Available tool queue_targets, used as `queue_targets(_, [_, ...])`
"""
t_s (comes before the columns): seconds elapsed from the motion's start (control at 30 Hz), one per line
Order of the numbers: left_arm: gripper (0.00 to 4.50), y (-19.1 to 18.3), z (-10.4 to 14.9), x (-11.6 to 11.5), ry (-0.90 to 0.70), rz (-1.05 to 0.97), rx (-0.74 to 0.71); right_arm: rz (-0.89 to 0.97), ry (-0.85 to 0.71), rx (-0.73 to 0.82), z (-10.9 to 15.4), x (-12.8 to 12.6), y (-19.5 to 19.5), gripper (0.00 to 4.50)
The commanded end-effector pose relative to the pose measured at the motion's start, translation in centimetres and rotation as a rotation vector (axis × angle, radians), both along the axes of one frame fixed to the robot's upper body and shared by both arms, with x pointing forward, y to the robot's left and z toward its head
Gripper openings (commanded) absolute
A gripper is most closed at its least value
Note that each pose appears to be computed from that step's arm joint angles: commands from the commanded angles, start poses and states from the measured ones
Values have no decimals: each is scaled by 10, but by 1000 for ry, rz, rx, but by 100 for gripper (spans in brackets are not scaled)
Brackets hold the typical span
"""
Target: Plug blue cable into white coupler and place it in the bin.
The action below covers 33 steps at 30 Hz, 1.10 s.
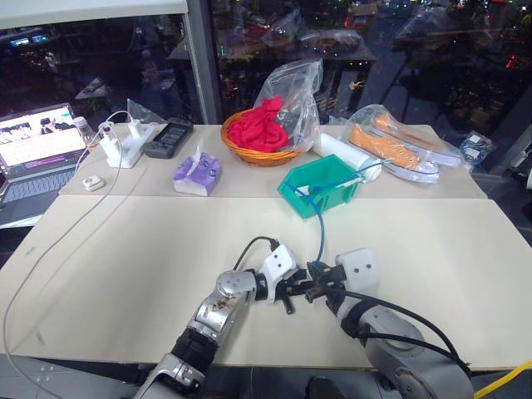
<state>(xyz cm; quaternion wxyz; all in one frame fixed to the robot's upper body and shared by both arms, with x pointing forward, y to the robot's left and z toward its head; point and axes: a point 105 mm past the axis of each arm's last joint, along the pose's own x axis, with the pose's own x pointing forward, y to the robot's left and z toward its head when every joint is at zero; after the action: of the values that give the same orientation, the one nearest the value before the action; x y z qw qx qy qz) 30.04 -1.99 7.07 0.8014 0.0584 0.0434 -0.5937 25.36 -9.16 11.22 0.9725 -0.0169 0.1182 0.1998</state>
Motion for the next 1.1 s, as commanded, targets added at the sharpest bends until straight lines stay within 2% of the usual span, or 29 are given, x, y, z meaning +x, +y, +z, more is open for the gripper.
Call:
queue_targets(0.03, [117,-15,51,-1,-120,-38,-160,112,322,-29,-67,-22,15,0])
queue_targets(0.1, [191,-13,52,-1,-123,-38,-162,108,308,-29,-64,-21,13,0])
queue_targets(0.17, [235,-10,54,0,-124,-29,-159,98,281,-15,-56,-18,10,0])
queue_targets(0.2, [288,-7,55,2,-121,-15,-164,95,270,-8,-53,-17,8,0])
queue_targets(0.37, [288,15,69,6,-150,49,-168,41,212,14,-38,-4,-7,0])
queue_targets(0.5, [288,30,77,0,-161,68,-163,-8,146,73,-19,10,-19,0])
queue_targets(0.63, [288,47,85,-9,-152,93,-172,35,46,186,14,17,-19,0])
queue_targets(0.8, [288,63,92,-13,-126,145,-188,208,-83,414,72,22,-7,0])
queue_targets(0.93, [288,68,93,-16,-118,184,-193,355,-197,554,130,33,4,0])
queue_targets(1.0, [288,70,93,-15,-116,209,-197,351,-201,562,147,49,5,0])
queue_targets(1.1, [288,71,94,-17,-124,230,-196,255,-130,527,152,96,8,0])
